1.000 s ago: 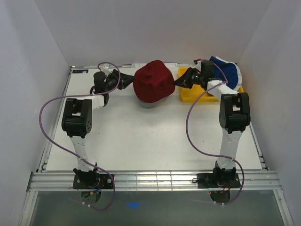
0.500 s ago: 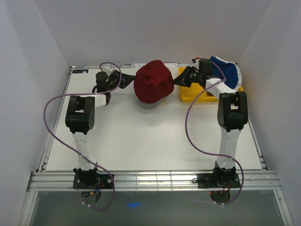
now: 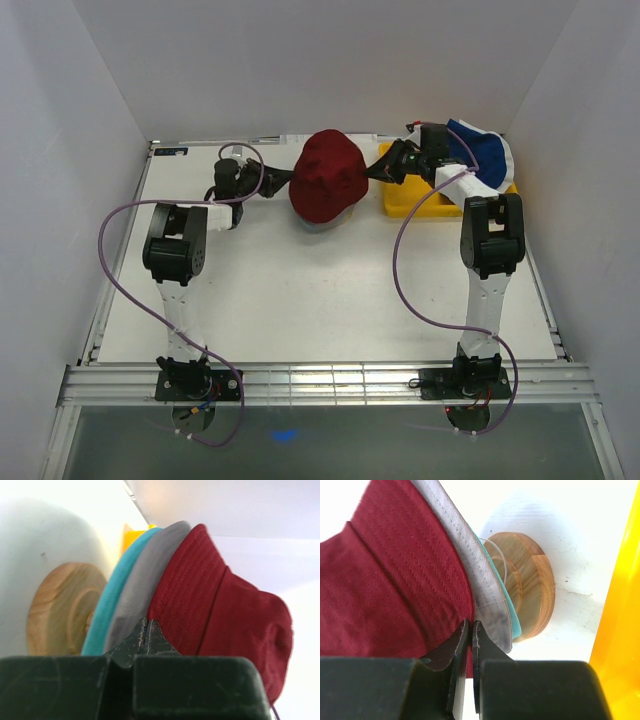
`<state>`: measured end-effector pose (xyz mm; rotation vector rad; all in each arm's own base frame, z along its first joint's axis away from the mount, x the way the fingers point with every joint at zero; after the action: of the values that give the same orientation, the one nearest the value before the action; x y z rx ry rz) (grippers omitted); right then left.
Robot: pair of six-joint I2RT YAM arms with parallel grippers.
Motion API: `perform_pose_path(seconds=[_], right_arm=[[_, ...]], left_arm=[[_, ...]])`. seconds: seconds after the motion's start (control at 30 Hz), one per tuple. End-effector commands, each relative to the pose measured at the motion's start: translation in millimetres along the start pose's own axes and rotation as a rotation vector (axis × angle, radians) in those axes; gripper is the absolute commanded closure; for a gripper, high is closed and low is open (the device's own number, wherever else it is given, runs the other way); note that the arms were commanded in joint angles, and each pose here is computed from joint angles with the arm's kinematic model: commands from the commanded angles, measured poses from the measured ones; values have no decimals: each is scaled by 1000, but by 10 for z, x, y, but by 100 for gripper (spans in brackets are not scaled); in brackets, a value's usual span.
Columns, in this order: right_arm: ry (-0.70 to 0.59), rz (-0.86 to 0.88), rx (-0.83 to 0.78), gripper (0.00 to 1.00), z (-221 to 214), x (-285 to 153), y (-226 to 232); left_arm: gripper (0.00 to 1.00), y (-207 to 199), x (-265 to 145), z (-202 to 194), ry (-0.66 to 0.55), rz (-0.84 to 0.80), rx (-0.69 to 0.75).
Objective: Stack the hats
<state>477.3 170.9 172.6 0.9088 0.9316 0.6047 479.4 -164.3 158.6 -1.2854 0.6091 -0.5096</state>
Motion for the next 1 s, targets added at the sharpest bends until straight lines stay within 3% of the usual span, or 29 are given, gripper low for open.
perform_pose_path(seconds=[0.0,0.97], right_arm=[[-35,-6,-30,92,104,16,61],[9,-304,-65,92,-248,-58,-744]], left_arm=[[100,132,-85,-16,-52,119,-24],[100,718,-499,-14,-57,381,-3]])
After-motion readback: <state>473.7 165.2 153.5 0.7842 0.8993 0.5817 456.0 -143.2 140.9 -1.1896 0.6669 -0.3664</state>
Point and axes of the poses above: each gripper's point midway between its finger pads, its own x axis out along the fingers, its own y axis along the line the jaws close on, z = x × y, the point moved 7 cm from there along -x, back along the fingers, and after that the axes turned 2 degrees about x, right-handed, at the moved point
